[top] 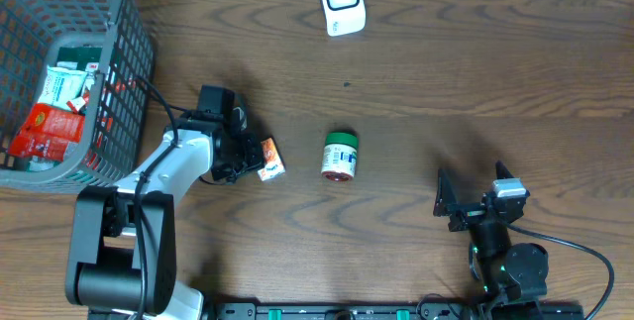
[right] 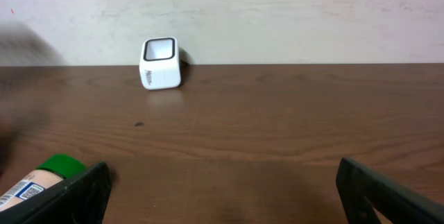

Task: Scan the item barcode
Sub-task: 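Regrasp the orange tissue pack upright with the left gripper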

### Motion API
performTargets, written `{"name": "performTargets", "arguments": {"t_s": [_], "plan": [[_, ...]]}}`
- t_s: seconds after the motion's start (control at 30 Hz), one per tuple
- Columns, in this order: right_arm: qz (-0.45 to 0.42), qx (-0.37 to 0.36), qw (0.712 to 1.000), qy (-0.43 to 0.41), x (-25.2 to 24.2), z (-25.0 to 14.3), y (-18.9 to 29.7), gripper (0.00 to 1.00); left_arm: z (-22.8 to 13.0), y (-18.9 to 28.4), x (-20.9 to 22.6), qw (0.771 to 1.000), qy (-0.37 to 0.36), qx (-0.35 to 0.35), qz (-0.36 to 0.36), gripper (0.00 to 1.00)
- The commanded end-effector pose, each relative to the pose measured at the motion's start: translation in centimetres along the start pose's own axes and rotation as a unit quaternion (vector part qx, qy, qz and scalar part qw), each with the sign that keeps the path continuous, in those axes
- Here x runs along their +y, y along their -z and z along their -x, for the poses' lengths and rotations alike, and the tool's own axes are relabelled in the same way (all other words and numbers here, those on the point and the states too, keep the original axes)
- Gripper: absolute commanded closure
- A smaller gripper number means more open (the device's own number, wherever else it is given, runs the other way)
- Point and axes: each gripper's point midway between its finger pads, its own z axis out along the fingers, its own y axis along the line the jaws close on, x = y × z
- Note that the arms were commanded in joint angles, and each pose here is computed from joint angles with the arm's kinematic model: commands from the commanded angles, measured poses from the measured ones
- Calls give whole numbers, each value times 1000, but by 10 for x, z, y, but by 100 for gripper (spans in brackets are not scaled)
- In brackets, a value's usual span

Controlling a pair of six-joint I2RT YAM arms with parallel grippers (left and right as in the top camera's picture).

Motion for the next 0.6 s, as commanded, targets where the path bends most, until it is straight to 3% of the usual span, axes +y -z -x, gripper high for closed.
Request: {"name": "performTargets", "arguments": {"t_s": [0.0,0.07,0.1,0.17,0.4,0.57], "plan": [[-4,2,1000,6,-2,-1,0,1,-11,-9,10,1000,25,12,13,69],[-4,2,1000,6,-2,-1,0,1,-11,-9,10,1000,25,12,13,77],[-4,2,1000,6,-2,-1,0,1,-10,-9,10,1000,25,11,13,86],[-4,2,1000,6,-2,-1,0,1,-9,-9,9,1000,24,9,12,92],[-4,2,1000,6,-2,-1,0,1,2,3,-1,1000,8,-16,-1,93],[-4,2,1000,6,-2,-1,0,1,23,45,-21,996,-22,-88,-7,93]]}}
